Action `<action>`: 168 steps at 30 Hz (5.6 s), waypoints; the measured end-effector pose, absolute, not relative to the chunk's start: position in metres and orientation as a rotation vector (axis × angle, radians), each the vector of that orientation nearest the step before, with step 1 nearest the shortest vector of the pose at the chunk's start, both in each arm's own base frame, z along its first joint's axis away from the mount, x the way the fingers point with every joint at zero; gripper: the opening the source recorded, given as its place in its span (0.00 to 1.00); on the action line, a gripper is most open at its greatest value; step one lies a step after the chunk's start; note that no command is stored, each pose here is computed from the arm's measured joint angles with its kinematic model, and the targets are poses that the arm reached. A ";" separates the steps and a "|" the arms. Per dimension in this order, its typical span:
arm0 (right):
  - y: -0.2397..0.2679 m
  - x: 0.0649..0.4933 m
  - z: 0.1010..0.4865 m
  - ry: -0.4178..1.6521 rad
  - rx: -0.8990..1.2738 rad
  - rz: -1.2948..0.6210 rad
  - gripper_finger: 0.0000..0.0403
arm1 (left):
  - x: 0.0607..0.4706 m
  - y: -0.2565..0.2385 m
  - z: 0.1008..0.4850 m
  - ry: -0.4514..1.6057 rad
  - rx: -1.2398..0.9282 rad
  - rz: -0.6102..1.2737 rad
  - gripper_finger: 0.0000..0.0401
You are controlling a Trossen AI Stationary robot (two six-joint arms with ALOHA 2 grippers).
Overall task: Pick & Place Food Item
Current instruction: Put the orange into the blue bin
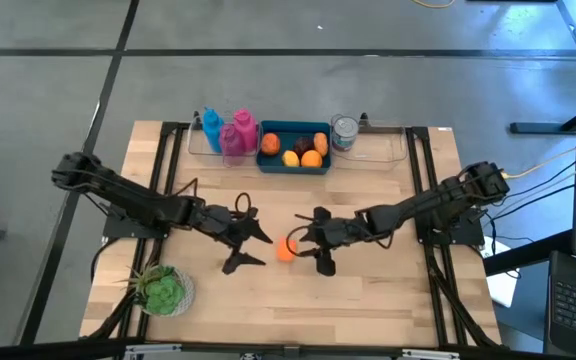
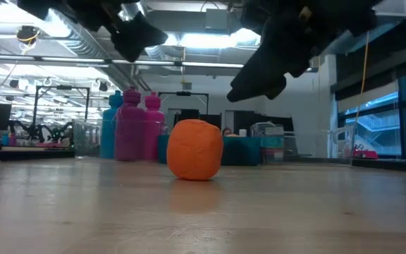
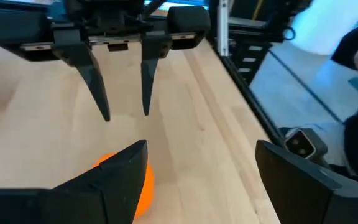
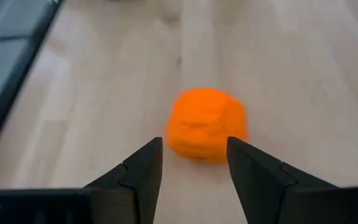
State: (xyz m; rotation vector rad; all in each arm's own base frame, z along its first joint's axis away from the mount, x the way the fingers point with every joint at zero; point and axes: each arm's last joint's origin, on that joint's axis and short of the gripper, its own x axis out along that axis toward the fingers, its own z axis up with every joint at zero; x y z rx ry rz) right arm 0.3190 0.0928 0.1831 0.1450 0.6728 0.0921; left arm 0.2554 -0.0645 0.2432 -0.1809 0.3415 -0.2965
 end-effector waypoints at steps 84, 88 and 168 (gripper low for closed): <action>0.069 0.411 0.152 1.040 0.159 0.374 0.84 | 0.181 -0.044 0.222 0.053 -0.146 -0.083 0.73; 0.069 0.412 0.143 1.062 0.184 0.385 0.84 | 0.181 -0.044 0.222 0.053 -0.151 -0.083 0.73; 0.032 0.206 0.194 0.171 0.165 -0.141 0.70 | 0.182 -0.039 0.217 0.079 -0.369 0.103 0.73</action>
